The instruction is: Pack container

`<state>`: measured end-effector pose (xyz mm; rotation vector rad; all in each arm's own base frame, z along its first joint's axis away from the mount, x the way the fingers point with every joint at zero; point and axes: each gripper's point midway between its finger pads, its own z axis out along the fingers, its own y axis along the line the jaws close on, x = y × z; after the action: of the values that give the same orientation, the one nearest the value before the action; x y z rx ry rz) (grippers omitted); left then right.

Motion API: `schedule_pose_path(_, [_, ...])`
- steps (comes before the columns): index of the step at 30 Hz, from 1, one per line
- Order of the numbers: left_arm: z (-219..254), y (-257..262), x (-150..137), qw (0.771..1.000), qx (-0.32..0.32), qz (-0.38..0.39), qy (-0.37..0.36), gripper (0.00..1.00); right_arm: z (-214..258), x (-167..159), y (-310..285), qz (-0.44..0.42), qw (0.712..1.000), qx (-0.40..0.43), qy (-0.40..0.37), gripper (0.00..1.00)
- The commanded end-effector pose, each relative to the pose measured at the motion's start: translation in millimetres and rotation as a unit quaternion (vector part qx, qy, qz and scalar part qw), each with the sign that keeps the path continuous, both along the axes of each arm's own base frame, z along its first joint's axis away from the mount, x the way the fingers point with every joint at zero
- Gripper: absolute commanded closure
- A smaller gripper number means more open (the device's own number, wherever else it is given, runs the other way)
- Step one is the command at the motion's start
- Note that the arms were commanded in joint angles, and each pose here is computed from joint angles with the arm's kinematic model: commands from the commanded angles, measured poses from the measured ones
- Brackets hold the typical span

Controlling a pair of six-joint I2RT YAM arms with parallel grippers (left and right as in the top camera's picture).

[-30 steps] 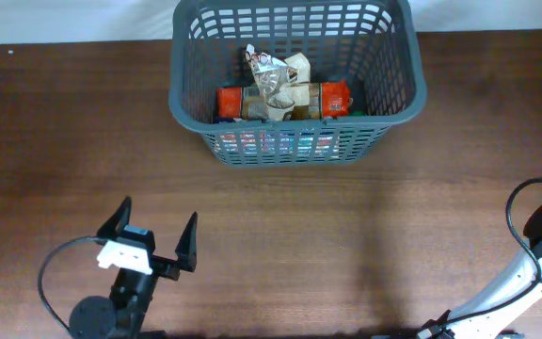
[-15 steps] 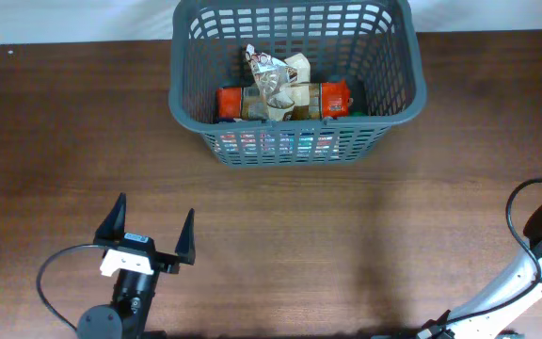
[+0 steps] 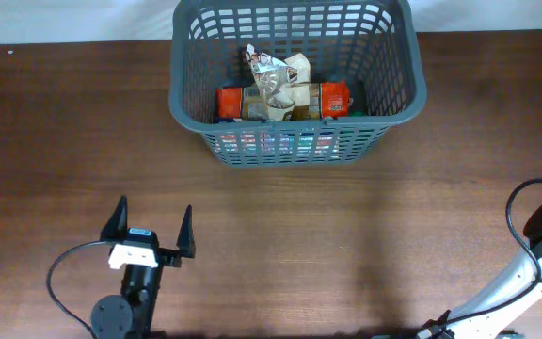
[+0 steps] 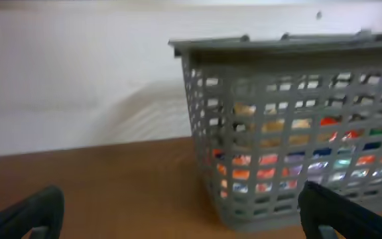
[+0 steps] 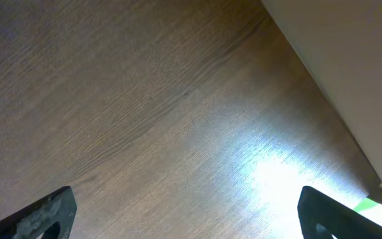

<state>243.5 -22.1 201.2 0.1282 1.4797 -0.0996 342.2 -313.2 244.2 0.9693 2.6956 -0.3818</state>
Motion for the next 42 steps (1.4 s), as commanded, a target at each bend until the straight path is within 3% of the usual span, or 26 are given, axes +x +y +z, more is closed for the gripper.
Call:
schedule_pose_path(1, [-13,14,2,0.999,0.013,0.040,0.016,0.01,1,-2,-1,-0.008,1.000,0.001,-0.003,0.01])
schedule_pose_path(7, [-45,21,2,0.995,0.030,0.059,0.079,0.01,1,-2,-1,-0.008,1.000,0.001,-0.003,0.01])
schedule_pose_path(42, [-43,20,2,0.995,0.030,0.058,0.076,0.01,1,-2,-1,-0.008,1.000,0.001,-0.003,0.01])
